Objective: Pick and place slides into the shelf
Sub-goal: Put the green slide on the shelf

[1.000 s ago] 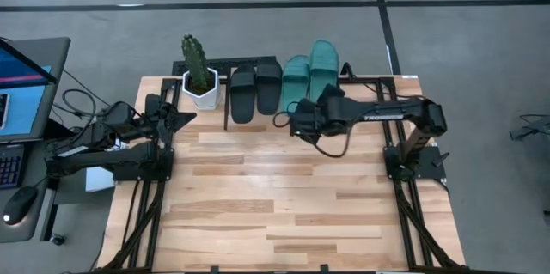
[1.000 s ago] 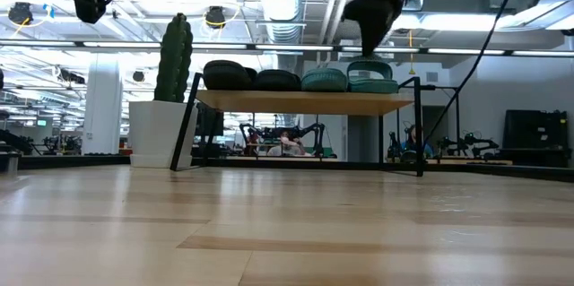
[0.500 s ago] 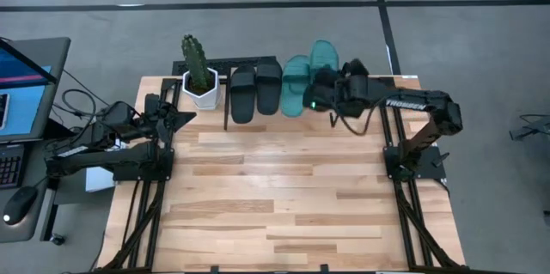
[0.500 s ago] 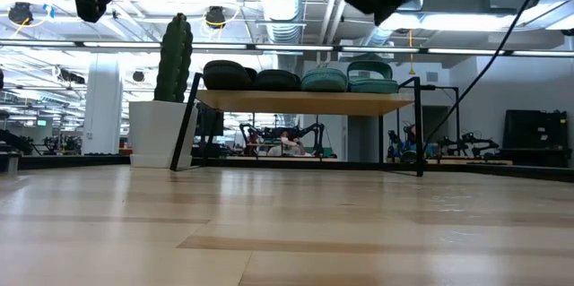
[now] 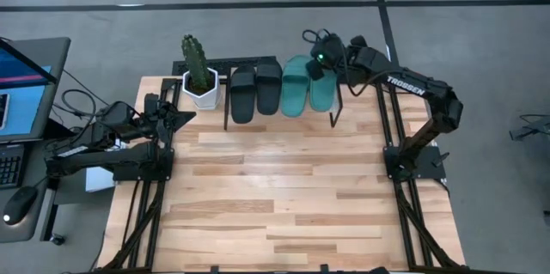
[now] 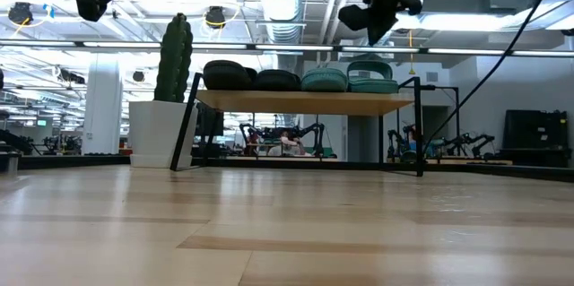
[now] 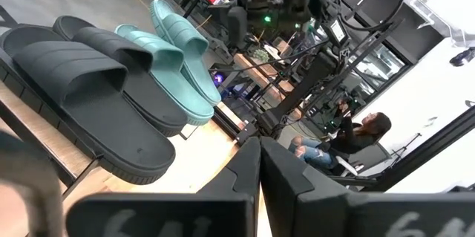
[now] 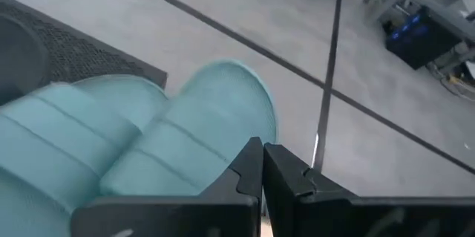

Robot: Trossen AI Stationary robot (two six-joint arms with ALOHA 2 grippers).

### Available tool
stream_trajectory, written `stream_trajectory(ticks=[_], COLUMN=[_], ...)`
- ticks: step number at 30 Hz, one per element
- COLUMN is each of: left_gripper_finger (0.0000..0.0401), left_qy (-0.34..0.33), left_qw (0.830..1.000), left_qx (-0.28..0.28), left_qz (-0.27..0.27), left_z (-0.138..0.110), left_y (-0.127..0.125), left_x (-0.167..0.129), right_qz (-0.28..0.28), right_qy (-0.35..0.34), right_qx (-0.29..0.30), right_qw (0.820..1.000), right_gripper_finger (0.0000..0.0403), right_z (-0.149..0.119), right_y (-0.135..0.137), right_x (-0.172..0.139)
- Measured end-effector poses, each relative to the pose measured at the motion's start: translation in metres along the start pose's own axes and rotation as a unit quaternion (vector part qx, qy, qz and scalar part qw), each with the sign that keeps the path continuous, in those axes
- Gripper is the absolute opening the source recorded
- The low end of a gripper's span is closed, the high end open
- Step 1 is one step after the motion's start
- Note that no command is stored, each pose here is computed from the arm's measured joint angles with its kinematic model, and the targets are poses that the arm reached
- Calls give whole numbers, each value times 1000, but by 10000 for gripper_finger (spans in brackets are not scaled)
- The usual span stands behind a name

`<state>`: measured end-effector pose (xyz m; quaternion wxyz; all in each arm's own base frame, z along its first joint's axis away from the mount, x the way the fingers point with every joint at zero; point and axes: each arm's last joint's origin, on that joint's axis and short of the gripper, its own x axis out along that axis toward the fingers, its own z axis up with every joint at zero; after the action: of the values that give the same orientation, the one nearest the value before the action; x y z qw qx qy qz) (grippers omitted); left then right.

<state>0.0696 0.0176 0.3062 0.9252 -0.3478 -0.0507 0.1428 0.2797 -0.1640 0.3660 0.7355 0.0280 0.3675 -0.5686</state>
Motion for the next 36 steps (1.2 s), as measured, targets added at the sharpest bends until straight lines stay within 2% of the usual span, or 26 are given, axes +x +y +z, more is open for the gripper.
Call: stream_trajectory(ticks=[3, 7, 12, 16, 20, 23, 25, 30, 34, 36], left_gripper_finger=[0, 0, 0, 0, 0, 0, 0, 0, 0, 0], left_qy=[0, -5, -30, -33, -32, -31, -31, -46, -65, -73], left_qw=[1000, 1000, 997, 996, 995, 995, 995, 994, 994, 993], left_qx=[0, 19, 61, 80, 93, 94, 94, 91, 90, 92], left_qz=[0, 3, 20, 24, 25, 25, 25, 30, 17, 11], left_z=[0, 1, 3, 3, 3, 3, 3, 5, 8, 10], left_y=[0, 0, 0, 0, 0, 0, 0, 0, -3, -5], left_x=[0, 0, 0, 0, 0, 0, 0, 0, -1, -1], right_qz=[31, 128, 242, 281, 286, 288, 273, 194, 188, 162], right_qy=[-15, -38, -26, 25, 98, 143, 163, 151, 112, 108], right_qx=[-10, -49, -129, -168, -192, -238, -262, -336, -346, -349], right_qw=[999, 990, 961, 945, 934, 917, 911, 909, 912, 917], right_gripper_finger=[0, 0, 0, 0, 0, 0, 0, 0, 0, 0], right_z=[11, 33, 53, 63, 66, 58, 55, 58, 65, 67], right_y=[-5, -18, -34, -43, -45, -31, -23, -7, -9, -13], right_x=[-1, -10, -21, -15, 1, 22, 36, 56, 50, 51])
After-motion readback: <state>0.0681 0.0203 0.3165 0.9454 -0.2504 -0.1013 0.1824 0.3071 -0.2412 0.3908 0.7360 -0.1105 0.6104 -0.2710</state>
